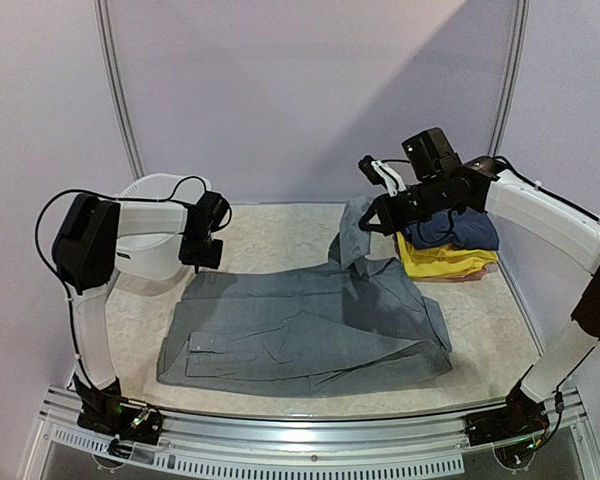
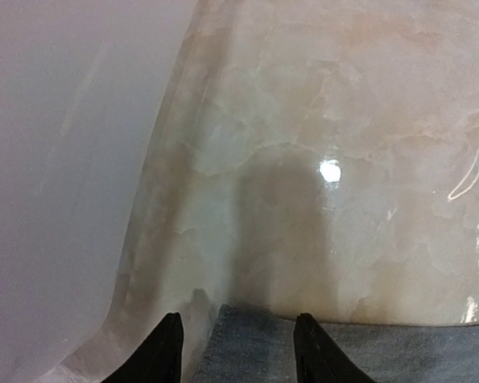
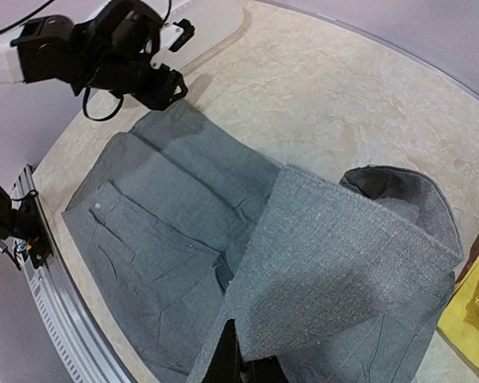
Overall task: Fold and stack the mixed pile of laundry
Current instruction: Fold the 1/3-folded shirt at the center of the board.
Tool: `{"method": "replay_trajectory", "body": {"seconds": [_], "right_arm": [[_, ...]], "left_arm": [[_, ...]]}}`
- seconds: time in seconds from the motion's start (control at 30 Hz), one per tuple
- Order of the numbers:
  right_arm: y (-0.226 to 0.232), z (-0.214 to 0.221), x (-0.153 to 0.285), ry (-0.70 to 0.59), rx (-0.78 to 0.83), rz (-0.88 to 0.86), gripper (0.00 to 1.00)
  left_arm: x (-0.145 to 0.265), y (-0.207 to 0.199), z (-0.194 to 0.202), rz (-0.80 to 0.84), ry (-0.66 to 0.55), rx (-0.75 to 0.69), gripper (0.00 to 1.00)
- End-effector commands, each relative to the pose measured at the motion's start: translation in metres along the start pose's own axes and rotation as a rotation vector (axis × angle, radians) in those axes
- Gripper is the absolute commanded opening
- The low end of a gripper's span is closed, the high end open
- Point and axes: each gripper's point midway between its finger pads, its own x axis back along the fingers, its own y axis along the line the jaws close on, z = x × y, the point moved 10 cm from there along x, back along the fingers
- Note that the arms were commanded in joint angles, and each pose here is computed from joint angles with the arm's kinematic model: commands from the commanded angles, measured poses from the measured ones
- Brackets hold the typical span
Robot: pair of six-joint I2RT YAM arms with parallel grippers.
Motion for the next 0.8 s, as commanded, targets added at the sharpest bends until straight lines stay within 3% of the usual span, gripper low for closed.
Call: {"method": "replay_trajectory", "body": {"seconds": [0.0, 0.43, 0.77], "right_arm": [[0.018, -0.008, 0.028, -0.02, 0.11, -0.009, 0.0], [0.016, -0.01, 0.029, -0.02, 0.117, 0.034, 0.01], [0.017, -0.015, 0.033, -0.038, 0.121, 0.05, 0.01]], "left_arm": [[-0.008, 0.002, 0.001, -0.05, 0.024, 0.026, 0.47], [-0.033, 0.0, 0.019, -0.015, 0.121, 0.041, 0.4], [-0.051, 0.008, 0.031, 0.11, 0.163, 0.121, 0.13]]}}
